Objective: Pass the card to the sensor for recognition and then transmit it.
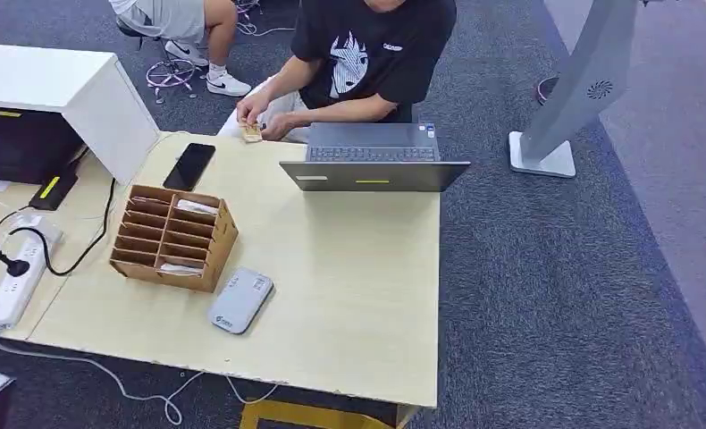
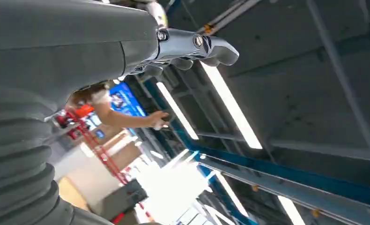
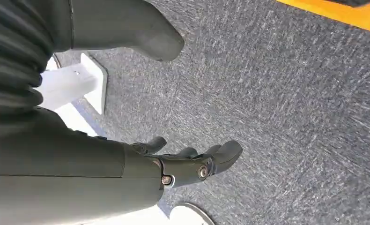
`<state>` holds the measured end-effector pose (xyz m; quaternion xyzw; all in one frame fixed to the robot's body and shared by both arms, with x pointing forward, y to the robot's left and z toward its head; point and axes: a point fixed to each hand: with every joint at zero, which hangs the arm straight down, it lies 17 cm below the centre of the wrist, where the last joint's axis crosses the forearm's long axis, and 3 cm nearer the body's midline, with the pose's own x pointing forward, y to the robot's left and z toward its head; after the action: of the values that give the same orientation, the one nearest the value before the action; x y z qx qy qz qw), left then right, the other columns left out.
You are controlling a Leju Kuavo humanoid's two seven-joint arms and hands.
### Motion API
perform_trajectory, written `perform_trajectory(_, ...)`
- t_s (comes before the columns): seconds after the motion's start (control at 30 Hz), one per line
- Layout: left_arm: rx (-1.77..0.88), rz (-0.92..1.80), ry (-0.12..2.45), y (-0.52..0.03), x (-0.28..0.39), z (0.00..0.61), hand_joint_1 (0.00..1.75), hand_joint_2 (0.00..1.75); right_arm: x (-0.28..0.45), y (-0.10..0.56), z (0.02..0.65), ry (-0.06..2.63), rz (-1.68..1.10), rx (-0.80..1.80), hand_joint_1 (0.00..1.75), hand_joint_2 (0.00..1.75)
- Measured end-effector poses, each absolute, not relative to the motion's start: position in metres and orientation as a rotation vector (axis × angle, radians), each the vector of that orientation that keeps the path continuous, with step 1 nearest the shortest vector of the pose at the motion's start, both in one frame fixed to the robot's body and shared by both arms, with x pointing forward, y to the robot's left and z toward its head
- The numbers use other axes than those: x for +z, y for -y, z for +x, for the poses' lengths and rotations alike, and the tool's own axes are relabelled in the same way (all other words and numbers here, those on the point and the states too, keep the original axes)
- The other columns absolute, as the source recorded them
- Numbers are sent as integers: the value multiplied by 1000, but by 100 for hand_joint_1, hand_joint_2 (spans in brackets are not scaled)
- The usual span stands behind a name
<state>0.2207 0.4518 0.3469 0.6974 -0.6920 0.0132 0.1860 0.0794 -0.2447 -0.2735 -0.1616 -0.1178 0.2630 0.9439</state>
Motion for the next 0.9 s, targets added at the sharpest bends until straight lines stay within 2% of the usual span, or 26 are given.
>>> perform_trajectory(0.27,9,1928,2023,-443,353,244,0,175,-273,247,81,245,-333,537,0,175)
perform_trajectory(0.43,-100,1974,2057,-423,368,267,0,175,-273,247,84,251,-329,546,0,175)
perform_trajectory(0.77,-373,2032,2103,-372,394,360,0,175,-272,248,95,275,-331,567,0,175)
perform_trajectory(0.9,-492,2075,2022,-367,400,403,0,175,-271,249,99,285,-332,578,0,175)
